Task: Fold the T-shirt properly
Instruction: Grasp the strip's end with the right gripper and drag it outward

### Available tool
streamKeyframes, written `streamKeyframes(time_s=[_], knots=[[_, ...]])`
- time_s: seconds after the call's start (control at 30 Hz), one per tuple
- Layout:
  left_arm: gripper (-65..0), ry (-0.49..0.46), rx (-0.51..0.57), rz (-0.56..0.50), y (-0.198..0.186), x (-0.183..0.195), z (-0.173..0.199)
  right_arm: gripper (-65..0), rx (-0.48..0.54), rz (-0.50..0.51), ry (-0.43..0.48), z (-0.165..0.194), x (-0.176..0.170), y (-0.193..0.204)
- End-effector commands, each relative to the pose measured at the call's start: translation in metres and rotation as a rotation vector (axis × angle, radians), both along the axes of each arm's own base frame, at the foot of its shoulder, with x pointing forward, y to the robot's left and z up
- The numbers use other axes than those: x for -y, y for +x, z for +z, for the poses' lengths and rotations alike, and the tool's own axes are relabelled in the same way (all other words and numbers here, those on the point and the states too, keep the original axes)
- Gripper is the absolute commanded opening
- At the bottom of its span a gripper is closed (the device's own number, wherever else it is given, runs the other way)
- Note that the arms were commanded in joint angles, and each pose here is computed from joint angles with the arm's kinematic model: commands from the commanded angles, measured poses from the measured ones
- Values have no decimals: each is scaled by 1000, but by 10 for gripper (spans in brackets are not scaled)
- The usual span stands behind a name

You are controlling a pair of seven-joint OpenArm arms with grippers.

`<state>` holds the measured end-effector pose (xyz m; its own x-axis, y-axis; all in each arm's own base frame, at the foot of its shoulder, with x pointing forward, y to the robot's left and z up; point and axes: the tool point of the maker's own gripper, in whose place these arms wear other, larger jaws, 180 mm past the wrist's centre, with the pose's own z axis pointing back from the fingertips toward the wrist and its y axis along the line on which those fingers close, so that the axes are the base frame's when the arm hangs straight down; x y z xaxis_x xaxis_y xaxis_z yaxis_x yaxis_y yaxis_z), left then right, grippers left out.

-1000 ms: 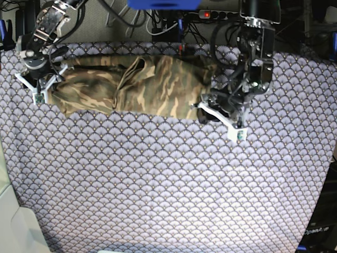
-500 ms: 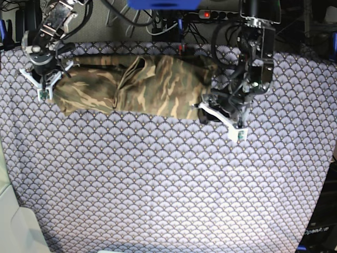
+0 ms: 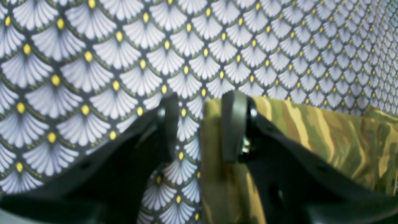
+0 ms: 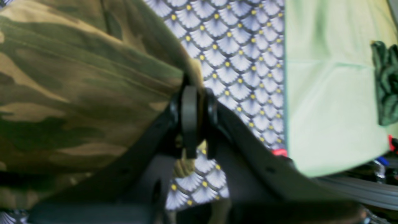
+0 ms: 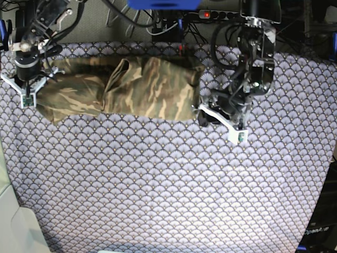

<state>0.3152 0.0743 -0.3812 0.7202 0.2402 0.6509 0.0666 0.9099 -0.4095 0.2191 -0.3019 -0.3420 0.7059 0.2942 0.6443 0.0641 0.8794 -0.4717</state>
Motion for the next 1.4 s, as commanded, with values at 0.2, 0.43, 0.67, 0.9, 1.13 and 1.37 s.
streamKeyframes(time_s=[0.2, 0.43, 0.67, 0.9, 1.13, 1.37], knots=[[-425, -10, 59, 0, 5, 1, 17, -650, 33, 3, -17, 8, 3, 4], [-425, -10, 47, -2, 1, 1, 13, -564, -33, -50, 38, -21, 11, -10], [-425, 10, 44, -10, 0, -6, 12, -514, -35, -114, 79, -34, 23, -15], [-425, 19, 39, -13, -1, -8, 11, -461, -8, -134, 84, -29, 28, -9], [-425, 21, 40, -15, 1, -8, 10, -421, -2, -126, 85, -28, 26, -6], [-425, 22, 46, -13, 3, -8, 11, -417, 41, -131, 67, -2, 26, 0]])
